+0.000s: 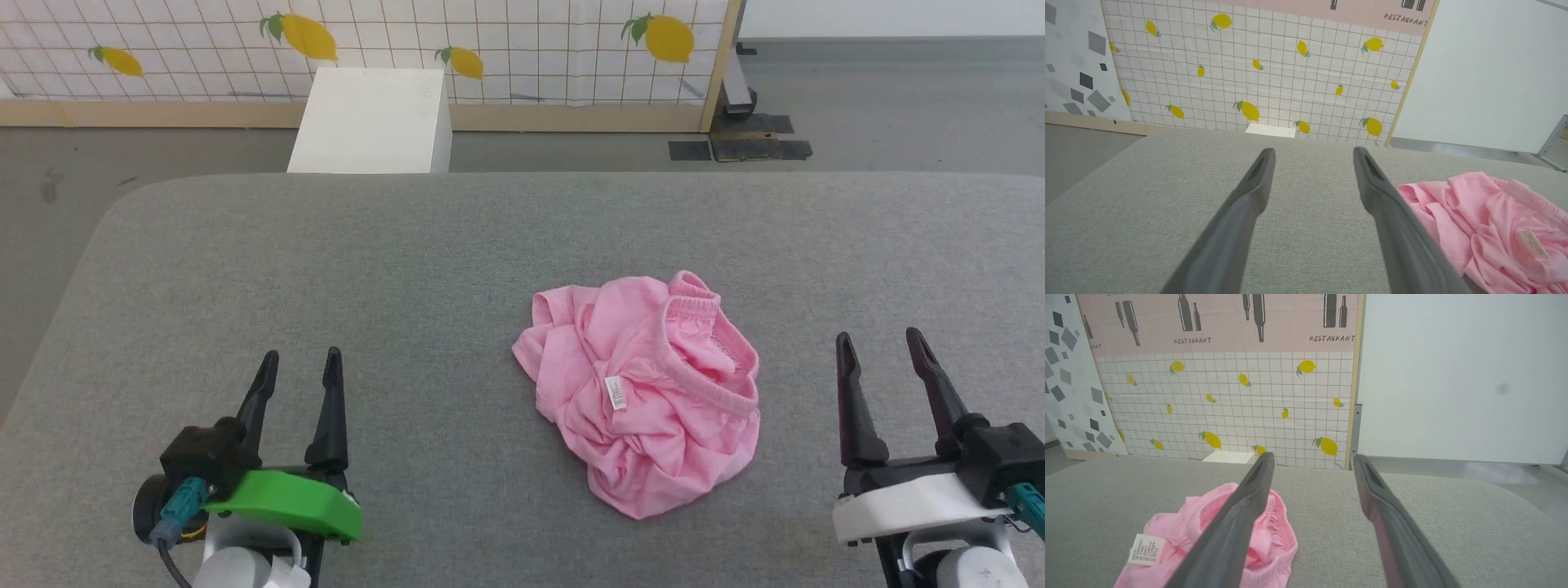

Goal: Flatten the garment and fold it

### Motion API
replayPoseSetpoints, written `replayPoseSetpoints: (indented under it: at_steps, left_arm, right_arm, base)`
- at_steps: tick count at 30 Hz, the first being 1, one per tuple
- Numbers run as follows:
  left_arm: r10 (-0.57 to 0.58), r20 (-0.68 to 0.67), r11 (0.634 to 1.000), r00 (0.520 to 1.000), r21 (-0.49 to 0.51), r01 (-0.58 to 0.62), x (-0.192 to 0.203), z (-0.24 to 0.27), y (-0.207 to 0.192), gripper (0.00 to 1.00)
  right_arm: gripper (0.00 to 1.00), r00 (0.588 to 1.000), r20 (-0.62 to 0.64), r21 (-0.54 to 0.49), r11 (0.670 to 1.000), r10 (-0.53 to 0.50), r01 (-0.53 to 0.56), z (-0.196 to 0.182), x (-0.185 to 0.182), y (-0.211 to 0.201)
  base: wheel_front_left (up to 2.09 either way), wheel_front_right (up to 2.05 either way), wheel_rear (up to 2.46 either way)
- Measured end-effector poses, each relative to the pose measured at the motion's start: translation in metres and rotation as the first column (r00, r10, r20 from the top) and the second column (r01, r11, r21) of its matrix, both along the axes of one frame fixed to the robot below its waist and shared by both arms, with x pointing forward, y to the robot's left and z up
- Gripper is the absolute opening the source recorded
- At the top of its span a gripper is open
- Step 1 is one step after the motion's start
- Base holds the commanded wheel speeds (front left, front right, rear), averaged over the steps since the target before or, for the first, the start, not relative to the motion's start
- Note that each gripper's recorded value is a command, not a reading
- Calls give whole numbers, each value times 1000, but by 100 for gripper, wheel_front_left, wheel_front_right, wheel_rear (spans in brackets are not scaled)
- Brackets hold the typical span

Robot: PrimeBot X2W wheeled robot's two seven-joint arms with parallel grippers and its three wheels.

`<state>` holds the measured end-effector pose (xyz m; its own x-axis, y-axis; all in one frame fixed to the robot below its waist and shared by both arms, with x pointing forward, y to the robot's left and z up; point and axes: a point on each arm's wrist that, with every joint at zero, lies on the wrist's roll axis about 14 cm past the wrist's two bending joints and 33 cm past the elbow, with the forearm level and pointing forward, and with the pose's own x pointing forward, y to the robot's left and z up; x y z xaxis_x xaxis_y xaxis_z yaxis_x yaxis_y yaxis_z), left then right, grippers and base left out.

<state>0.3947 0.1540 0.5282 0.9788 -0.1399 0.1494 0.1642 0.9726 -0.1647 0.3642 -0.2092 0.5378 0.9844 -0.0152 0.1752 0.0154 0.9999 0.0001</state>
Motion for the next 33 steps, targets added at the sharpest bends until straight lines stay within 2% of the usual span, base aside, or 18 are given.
replayPoseSetpoints:
  at_steps: [33]
  left_arm:
    - [1,-11,1000,1000,-2,-1,-2,-4,-5,100]
  right_arm:
    - [100,1000,1,3,1000,3,-3,0,-2,1]
  base:
    - [0,0,0]
